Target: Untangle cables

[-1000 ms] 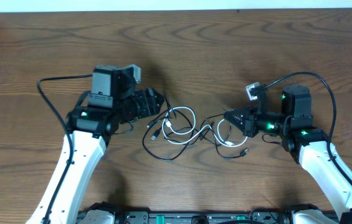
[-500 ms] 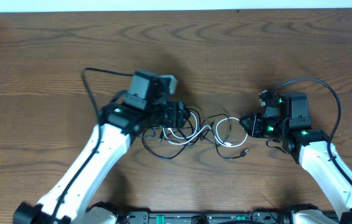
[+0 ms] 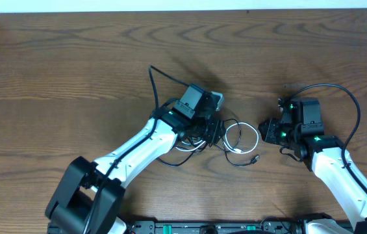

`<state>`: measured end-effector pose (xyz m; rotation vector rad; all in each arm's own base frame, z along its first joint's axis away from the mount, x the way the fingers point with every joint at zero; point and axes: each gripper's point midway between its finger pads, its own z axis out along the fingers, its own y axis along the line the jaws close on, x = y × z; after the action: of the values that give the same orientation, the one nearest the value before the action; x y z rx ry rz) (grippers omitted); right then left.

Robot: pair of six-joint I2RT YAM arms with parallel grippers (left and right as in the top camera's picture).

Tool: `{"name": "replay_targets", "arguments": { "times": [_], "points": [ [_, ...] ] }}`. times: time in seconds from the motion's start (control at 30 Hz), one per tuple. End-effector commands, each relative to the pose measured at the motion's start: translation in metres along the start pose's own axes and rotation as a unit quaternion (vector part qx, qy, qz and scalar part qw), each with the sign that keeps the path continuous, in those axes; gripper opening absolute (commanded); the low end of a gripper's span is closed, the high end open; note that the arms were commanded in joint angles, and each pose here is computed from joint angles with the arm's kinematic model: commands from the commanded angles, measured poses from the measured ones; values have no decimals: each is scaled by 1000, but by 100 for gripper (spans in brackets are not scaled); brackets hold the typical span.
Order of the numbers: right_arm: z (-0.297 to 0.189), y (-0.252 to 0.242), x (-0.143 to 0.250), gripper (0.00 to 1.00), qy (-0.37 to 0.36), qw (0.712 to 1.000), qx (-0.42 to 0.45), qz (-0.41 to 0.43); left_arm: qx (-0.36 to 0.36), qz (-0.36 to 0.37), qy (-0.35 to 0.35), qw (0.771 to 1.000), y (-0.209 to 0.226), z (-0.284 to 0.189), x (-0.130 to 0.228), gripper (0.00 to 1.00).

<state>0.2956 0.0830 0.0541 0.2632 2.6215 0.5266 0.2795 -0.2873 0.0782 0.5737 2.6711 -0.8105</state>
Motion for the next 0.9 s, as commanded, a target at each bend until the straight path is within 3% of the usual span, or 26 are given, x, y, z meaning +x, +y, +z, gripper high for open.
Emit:
{"name": "replay_targets", "arguments": {
  "times": [0.0,0.03,0.27,0.47,0.87],
  "points": [
    [-1,0,-2,33,-1,1000,-2,7,5,11,-29,999,-4,-3,-15,15],
    [-1,4,-1,33,2,1000,-12,4,9,6,-42,999,-6,-7,-22,8],
    [-8,49,0,33,8,987,-139,-75,82,20,-134,987,-48,-70,-66,7],
    [-41,114,-2,41,-13,927,-332,-175,138,58,-223,963,-89,-136,-87,7],
    [-68,143,-7,43,-40,879,-420,-224,154,71,-259,951,-104,-169,-89,8]
  ]
}}
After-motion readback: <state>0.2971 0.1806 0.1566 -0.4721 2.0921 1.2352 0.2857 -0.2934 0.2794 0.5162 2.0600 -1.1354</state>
